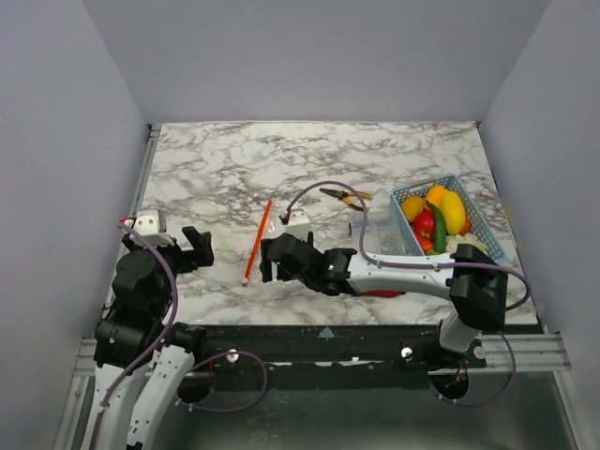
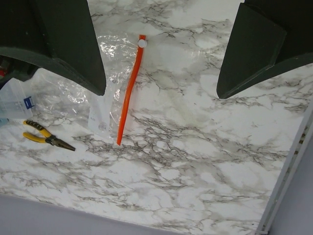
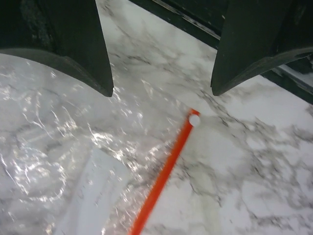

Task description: Place the food in the zip-top bag and seal the zipper

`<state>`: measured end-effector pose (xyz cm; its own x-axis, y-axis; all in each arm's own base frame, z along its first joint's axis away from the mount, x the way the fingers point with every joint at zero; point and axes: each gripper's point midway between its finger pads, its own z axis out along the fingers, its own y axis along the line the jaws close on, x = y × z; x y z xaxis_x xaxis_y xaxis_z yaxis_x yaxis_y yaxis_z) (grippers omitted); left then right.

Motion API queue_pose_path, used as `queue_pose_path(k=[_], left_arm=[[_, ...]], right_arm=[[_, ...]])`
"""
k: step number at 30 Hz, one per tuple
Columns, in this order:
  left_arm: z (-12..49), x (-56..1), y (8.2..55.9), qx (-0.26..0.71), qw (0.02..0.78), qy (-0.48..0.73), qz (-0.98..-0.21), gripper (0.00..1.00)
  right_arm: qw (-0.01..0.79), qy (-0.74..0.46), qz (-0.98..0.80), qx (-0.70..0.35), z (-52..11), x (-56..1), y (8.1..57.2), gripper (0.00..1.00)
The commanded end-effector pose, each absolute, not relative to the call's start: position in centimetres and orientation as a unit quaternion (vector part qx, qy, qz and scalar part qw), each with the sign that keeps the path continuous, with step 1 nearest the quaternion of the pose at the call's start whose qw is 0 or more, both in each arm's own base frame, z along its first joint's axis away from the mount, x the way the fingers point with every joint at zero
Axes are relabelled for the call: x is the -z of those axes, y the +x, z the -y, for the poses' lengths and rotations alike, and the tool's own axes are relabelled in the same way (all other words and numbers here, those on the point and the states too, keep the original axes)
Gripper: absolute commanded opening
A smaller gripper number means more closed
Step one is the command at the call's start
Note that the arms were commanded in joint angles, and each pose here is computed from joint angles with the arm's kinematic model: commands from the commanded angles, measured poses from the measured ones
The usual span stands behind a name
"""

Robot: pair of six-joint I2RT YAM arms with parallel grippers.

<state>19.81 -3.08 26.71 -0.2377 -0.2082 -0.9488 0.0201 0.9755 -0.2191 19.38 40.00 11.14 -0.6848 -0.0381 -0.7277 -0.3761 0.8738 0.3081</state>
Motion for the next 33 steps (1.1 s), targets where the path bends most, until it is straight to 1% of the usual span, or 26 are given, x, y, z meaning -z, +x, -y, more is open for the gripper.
queue_pose_path(k=[1,4,8,10,13,15,18,21,23,24,28,29,31,33], left_arm=[[0.2,-27.9,18.9,0.05,0.646,-0.121,-0.752,0.99],[-0.2,-28.2,18.4,0.049,0.655,-0.131,-0.743,0.99],[-0.2,-28.5,18.2,0.054,0.66,-0.128,-0.738,0.99],[-0.2,-28.5,18.1,0.054,0.661,-0.128,-0.737,0.99],[0.0,-28.5,18.0,0.059,0.663,-0.125,-0.736,0.99],[0.1,-28.6,18.1,0.062,0.664,-0.123,-0.735,0.99],[0.4,-28.5,18.2,0.066,0.662,-0.117,-0.737,0.99],[0.5,-28.5,18.2,0.067,0.661,-0.115,-0.738,0.98],[0.5,-28.4,18.3,0.067,0.659,-0.113,-0.74,0.99],[0.6,-28.3,18.3,0.068,0.658,-0.112,-0.741,0.99],[0.8,-28.1,18.6,0.068,0.655,-0.108,-0.745,0.99],[0.9,-28.0,18.7,0.069,0.653,-0.105,-0.747,0.98],[1.5,-27.7,19.1,0.076,0.645,-0.094,-0.754,0.99],[2.2,-27.5,19.4,0.086,0.637,-0.08,-0.761,0.98]], right_arm=[[0.401,0.004,-0.903,-0.153,-41.2,-10.6,22.8,0.86],[0.425,0.037,-0.898,-0.11,-43.1,-10.5,25.2,0.91],[0.435,0.067,-0.895,-0.081,-44.0,-8.4,27.6,0.92],[0.433,0.083,-0.896,-0.059,-43.3,-6.9,28.8,0.9],[0.432,0.071,-0.898,-0.037,-43.3,-4.7,30.2,0.83],[0.441,0.036,-0.896,-0.028,-44.2,-3.8,30.8,0.77],[0.441,-0.008,-0.898,0.0,-44.9,-1.8,31.4,0.64],[0.435,-0.018,-0.9,0.025,-44.1,-0.5,31.2,0.61],[0.427,-0.025,-0.904,0.019,-43.9,-0.1,30.7,0.56],[0.422,-0.03,-0.906,0.006,-44.0,-0.1,30.3,0.52],[0.403,-0.076,-0.905,-0.109,-46.5,-2.1,28.6,0.28],[0.406,-0.079,-0.899,-0.141,-47.1,-3.5,28.3,0.21],[0.411,-0.089,-0.89,-0.178,-47.1,-5.2,27.6,0.1],[0.417,-0.096,-0.879,-0.211,-47.1,-7.1,27.1,0.02]])
